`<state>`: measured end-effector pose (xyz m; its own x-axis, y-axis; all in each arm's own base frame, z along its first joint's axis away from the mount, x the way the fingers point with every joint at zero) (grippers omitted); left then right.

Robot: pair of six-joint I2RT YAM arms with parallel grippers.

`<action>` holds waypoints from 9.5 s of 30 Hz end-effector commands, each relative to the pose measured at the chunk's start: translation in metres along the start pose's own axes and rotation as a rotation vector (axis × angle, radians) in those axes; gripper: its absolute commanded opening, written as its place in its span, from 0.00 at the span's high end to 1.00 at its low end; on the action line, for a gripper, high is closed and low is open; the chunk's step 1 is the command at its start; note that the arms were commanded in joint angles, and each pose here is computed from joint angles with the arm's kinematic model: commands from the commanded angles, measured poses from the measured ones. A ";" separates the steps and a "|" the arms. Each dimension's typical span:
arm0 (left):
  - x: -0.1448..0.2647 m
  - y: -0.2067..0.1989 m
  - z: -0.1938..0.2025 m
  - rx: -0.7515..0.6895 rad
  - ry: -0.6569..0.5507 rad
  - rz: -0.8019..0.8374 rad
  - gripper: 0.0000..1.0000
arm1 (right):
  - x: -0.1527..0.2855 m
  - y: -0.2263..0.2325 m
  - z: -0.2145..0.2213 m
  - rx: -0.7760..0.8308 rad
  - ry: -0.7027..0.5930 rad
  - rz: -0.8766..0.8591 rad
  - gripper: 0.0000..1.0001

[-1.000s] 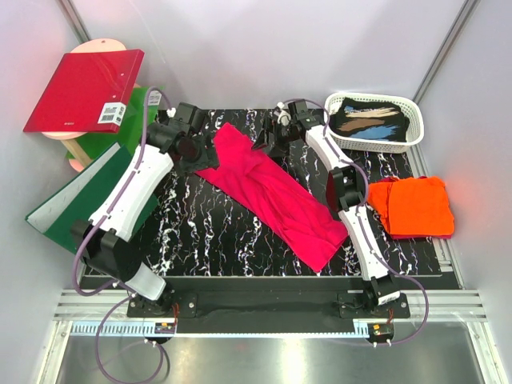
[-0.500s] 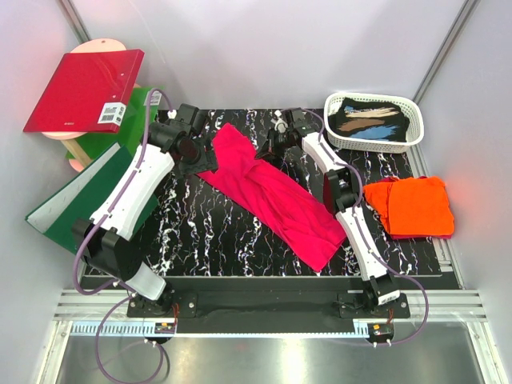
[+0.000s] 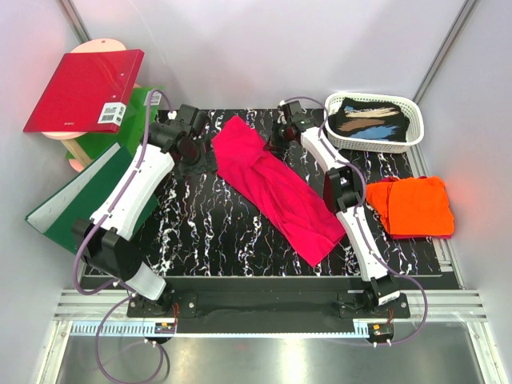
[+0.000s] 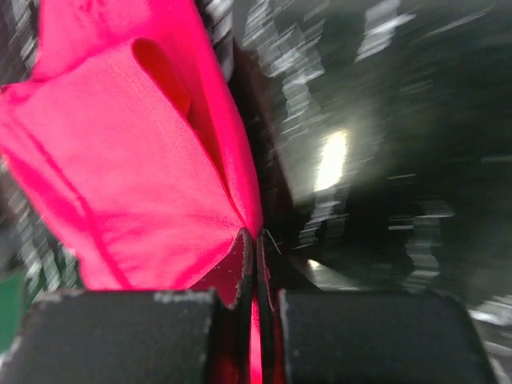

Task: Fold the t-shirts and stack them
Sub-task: Rotate the tshirt 90 degrees, then grab the bottom of the folded rectangular tshirt with both arms

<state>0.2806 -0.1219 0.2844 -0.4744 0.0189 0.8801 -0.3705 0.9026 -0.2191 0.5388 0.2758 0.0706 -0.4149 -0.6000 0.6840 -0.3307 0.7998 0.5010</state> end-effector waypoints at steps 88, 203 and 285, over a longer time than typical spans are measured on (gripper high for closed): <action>-0.118 -0.009 0.242 -0.042 0.845 -0.042 1.00 | 0.378 -0.023 0.000 -0.128 -0.343 0.336 0.00; -0.131 -0.024 0.236 -0.126 0.820 0.034 0.25 | 0.240 0.021 0.307 -0.698 0.736 -0.005 0.01; -0.121 0.009 0.222 -0.186 0.939 -0.051 0.08 | 0.187 0.057 0.328 -0.496 0.333 -0.033 0.27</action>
<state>0.1538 -0.2146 0.0829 0.4572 0.2415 0.8559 -0.2303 0.9618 -0.1483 0.1474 0.1841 0.0763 -0.0664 -0.7438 0.6651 0.2109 0.6410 0.7380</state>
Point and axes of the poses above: each gripper's point midway between its finger pads, its own x axis back along the fingers, its own y axis along the line the jaws close on, z = x × y, the point moved 7 cm from there along x, back along the fingers, and after that the axes turned 11 degrees about x, right-handed, at the moved point
